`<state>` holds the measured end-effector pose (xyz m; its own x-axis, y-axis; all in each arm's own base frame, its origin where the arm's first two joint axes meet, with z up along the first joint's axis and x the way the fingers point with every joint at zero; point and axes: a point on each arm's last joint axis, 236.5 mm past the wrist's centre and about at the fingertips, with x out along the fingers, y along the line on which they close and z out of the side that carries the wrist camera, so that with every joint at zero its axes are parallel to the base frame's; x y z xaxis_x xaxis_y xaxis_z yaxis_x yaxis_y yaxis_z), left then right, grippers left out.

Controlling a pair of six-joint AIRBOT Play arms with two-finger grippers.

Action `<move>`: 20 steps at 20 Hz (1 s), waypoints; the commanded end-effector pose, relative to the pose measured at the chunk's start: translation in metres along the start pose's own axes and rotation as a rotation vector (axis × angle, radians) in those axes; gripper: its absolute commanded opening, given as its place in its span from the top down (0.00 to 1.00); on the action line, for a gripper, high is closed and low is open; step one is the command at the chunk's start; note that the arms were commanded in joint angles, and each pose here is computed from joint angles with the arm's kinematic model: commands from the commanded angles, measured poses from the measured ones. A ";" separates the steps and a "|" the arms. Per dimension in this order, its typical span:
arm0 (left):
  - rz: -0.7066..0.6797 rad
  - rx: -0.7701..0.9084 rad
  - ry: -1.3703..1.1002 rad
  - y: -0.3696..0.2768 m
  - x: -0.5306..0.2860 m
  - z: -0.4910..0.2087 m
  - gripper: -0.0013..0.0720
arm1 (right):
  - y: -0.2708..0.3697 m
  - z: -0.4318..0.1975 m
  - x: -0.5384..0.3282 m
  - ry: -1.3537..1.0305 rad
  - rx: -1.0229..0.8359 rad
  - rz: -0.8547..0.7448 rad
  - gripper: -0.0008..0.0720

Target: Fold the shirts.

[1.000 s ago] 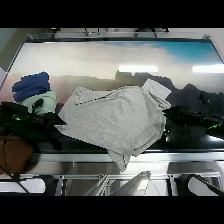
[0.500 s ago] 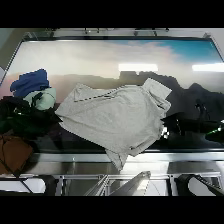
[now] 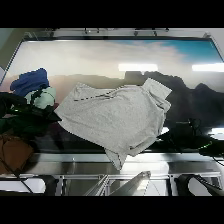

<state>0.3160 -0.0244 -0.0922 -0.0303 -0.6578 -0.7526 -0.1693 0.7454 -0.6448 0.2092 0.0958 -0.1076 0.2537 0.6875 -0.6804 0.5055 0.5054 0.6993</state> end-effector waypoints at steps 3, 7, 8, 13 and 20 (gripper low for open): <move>-0.006 0.000 0.009 -0.002 -0.001 -0.002 0.95 | 0.003 -0.008 0.030 -0.027 -0.067 -0.051 0.49; -0.008 0.000 0.008 -0.003 -0.001 -0.002 0.95 | 0.031 -0.029 0.054 0.000 -0.159 -0.011 0.78; -0.017 -0.001 0.007 -0.005 -0.001 -0.001 0.95 | 0.039 -0.035 0.055 0.015 -0.184 0.020 0.97; -0.293 0.088 -0.145 -0.092 -0.045 0.016 0.95 | 0.168 -0.020 -0.024 -0.091 -0.386 0.437 0.97; -0.340 0.732 -0.512 -0.284 -0.207 -0.059 0.95 | 0.317 -0.046 -0.279 -0.629 -0.935 0.642 0.97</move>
<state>0.3452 -0.0805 0.1530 0.2927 -0.8329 -0.4696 0.3372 0.5495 -0.7644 0.3004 0.0929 0.2183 0.6952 0.7128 -0.0927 -0.3648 0.4610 0.8089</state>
